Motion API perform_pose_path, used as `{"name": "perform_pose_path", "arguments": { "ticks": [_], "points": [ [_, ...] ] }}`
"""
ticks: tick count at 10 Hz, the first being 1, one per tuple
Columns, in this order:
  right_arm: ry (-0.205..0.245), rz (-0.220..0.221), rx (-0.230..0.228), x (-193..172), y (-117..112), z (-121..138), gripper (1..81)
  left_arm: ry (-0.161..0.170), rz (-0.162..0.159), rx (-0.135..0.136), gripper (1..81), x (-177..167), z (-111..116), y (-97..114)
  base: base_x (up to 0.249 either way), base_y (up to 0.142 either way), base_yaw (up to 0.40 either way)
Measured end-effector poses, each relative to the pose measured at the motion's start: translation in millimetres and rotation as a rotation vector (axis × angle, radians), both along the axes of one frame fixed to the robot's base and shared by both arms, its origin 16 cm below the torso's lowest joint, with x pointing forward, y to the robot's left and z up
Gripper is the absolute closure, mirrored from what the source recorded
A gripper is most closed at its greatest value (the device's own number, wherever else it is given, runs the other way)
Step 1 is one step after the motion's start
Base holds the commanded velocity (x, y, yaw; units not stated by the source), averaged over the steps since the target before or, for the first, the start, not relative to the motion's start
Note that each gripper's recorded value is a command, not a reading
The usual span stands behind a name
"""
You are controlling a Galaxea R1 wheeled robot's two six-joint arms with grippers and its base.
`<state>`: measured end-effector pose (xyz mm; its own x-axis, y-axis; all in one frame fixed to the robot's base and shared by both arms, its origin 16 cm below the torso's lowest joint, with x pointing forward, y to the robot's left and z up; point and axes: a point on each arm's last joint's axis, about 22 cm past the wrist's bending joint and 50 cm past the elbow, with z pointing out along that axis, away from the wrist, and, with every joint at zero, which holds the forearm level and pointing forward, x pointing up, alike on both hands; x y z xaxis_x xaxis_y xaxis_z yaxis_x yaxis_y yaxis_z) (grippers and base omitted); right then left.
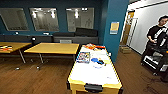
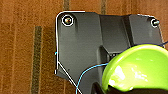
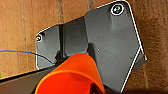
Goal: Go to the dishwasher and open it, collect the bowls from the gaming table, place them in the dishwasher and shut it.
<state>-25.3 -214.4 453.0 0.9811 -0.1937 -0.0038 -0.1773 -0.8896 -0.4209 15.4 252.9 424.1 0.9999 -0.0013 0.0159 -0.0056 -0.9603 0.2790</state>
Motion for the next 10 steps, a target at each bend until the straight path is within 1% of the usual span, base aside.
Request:
{"name": "perform_pose_path", "arguments": {
  "ticks": [1,2,3,6,8,10],
  "points": [
    [-0.001,0.001,0.005,0.9,4.3,0.0,81.1,-0.001,-0.002,-0.002,81.1,0.1,-0.2,-2.5,-0.182,0.000,0.000],
    [-0.002,0.001,0.008,0.9,6.7,0.1,81.1,-0.004,-0.015,-0.006,81.1,-0.3,-0.5,-7.1,-0.182,0.000,0.000],
    [-0.002,0.002,0.007,1.1,6.5,0.1,81.1,-0.005,-0.015,-0.003,81.1,-0.1,-1.3,-8.3,-0.182,0.000,0.000],
    [-0.005,0.009,0.002,1.0,4.8,-0.8,81.1,-0.008,-0.018,0.027,81.1,0.3,-5.1,-3.2,-0.182,0.000,0.000],
    [-0.004,0.009,-0.002,1.0,5.4,-2.2,81.1,-0.008,-0.018,0.029,81.1,0.6,-5.3,-1.9,-0.182,0.000,0.000],
    [-0.005,0.009,0.004,1.1,10.8,-2.2,81.1,-0.007,-0.018,0.030,81.1,-0.6,-5.4,-1.2,-0.164,0.000,0.000]
  ]
}}
